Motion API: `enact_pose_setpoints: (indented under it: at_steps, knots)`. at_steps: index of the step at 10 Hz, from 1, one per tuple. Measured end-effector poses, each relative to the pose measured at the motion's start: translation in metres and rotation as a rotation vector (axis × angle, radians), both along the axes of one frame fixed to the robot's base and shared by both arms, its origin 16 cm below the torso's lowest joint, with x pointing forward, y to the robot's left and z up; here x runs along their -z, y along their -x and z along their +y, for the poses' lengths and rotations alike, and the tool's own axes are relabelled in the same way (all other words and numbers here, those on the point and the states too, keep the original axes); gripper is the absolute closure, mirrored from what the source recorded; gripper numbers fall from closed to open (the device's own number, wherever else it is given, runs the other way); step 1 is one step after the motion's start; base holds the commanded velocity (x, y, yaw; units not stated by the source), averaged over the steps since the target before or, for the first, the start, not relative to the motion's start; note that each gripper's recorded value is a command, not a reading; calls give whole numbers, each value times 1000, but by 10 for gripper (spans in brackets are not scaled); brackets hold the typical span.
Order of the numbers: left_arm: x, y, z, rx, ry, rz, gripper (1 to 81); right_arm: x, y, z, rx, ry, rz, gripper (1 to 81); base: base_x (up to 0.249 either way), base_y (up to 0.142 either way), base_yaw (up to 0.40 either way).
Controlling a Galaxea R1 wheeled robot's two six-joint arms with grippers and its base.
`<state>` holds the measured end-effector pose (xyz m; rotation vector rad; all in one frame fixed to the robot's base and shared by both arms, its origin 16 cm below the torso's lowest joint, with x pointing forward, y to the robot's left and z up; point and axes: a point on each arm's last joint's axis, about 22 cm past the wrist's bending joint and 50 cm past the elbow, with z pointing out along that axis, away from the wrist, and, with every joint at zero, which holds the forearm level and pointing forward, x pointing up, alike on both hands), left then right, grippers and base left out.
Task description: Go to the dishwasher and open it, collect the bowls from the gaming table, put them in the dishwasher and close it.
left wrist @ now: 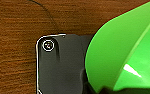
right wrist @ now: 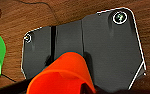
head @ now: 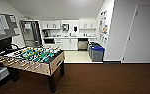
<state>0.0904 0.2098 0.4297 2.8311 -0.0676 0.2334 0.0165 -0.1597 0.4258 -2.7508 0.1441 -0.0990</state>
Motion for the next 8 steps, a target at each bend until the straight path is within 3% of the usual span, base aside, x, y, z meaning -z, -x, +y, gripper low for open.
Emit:
enact_pose_setpoints:
  at_steps: [8]
  knots:
    - [0, -2, 2, -2, -4, -3, 811, 0, -4, 2, 0, -4, -4, 811, 158, 0, 0]
